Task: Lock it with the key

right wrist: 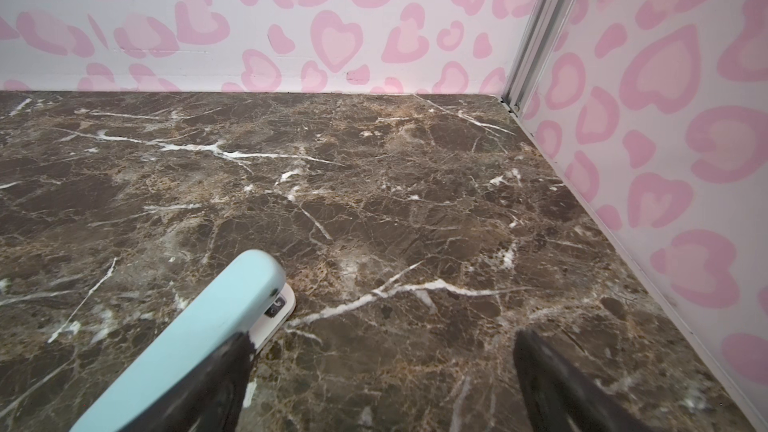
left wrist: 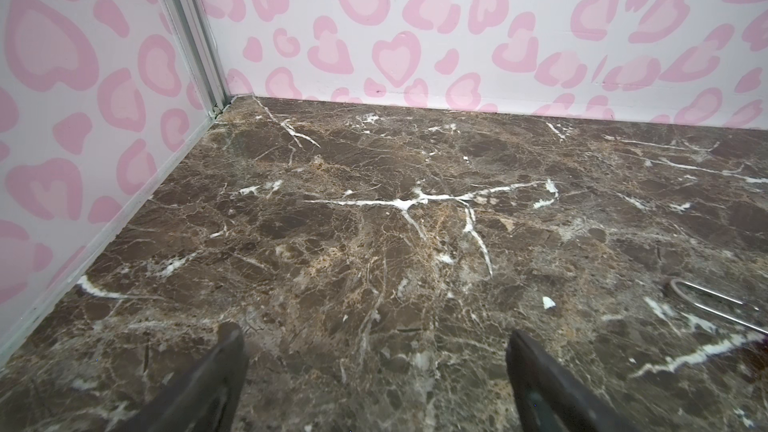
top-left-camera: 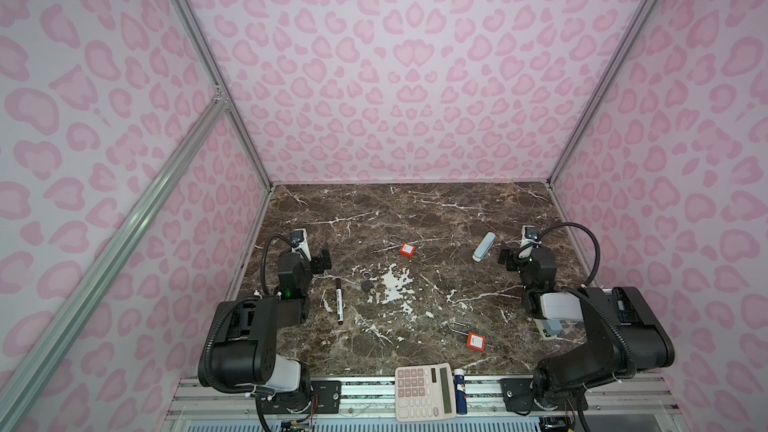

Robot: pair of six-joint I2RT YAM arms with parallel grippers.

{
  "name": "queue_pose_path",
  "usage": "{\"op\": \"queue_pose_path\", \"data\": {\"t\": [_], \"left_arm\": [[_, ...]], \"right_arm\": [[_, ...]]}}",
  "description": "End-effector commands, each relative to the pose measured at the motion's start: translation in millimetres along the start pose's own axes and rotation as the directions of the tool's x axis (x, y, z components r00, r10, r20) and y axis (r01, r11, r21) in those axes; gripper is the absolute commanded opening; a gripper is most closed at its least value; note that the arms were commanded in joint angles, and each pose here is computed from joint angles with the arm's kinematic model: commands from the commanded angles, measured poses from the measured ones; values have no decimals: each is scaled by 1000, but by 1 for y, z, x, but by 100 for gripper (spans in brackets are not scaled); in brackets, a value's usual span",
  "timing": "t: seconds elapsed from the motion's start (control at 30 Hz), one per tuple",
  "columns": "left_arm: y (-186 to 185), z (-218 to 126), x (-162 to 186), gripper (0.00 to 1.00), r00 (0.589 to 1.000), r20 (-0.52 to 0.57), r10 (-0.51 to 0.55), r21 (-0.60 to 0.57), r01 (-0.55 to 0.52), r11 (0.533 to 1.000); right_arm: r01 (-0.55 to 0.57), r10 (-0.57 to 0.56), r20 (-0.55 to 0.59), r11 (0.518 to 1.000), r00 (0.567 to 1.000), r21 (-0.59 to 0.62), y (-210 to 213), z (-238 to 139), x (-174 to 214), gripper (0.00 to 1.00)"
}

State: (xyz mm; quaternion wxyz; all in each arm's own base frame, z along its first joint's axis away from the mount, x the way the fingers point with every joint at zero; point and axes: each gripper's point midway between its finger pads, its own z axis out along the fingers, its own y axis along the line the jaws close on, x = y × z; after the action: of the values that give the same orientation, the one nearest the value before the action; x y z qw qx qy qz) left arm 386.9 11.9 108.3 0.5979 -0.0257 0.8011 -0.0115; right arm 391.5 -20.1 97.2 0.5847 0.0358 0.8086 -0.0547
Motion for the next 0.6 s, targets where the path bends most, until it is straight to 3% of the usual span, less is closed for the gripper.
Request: {"op": "queue_pose_path", "data": {"t": [0.0, 0.17, 0.23, 0.33, 0.43, 0.57], "left_arm": [[-2, -1, -8, 98, 999, 31, 5, 8, -5, 1000], [-1, -1, -13, 98, 999, 32, 6, 3, -6, 1000], [-1, -3, -29, 97, 1000, 0, 8, -15, -8, 1000], [2, -8, -64, 97, 1000, -21, -9, -48, 8, 999], [1, -14, -85, 97, 995, -71, -69, -72, 64, 995], [-7, -22, -79, 100, 970, -174, -172, -81, 159, 984]], "right_arm": [[-12, 12, -1, 1000, 1000, -12, 1, 1, 0, 100], [-14, 14, 10, 1000, 1000, -12, 1, 0, -2, 100], [-9, 12, 72, 999, 997, -35, 4, -9, -16, 100], [44, -40, 47, 995, 998, -91, 20, -26, -37, 100], [82, -80, 20, 984, 997, -158, 44, -42, -64, 100], [147, -148, 17, 951, 989, -274, 99, -66, -81, 100]]}}
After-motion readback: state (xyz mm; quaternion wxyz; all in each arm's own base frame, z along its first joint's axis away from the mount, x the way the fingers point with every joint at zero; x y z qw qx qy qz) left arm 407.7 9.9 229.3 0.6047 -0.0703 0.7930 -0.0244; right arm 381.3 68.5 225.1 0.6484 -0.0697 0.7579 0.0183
